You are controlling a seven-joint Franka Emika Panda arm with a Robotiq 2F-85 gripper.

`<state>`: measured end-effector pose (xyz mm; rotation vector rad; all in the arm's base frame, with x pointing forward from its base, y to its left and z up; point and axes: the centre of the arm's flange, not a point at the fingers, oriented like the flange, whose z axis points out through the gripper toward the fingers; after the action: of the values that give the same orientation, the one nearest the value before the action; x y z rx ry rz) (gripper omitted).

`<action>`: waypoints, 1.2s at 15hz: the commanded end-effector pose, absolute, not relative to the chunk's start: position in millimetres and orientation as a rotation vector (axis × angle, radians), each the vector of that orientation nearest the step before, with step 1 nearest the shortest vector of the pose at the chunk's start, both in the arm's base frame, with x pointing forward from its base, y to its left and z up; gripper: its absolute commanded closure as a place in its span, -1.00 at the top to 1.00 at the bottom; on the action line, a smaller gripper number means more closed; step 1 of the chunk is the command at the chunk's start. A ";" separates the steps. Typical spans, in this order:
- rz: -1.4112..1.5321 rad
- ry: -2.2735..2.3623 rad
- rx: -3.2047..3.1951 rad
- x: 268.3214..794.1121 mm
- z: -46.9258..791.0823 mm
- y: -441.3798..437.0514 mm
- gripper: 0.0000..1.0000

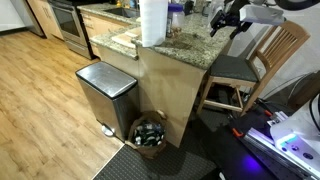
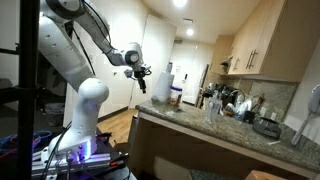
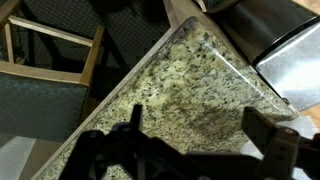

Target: Take the bottle on the tissue roll and put it on the table, then take the object and put it on the bottle

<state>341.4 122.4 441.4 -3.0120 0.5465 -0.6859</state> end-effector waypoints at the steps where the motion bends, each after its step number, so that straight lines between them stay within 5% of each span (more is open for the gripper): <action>1: -0.694 0.522 -3.050 342.1 443.8 120.9 1.00; 3: -0.718 0.685 -2.941 359.4 480.1 185.0 1.00; 11: -0.848 1.218 -2.451 431.7 663.4 203.9 1.00; 12: -0.873 1.107 -2.504 391.6 629.0 189.9 1.00; 18: -0.991 1.064 -2.523 408.5 627.1 188.6 1.00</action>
<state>395.7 192.7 632.3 -2.5079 1.1032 -0.8720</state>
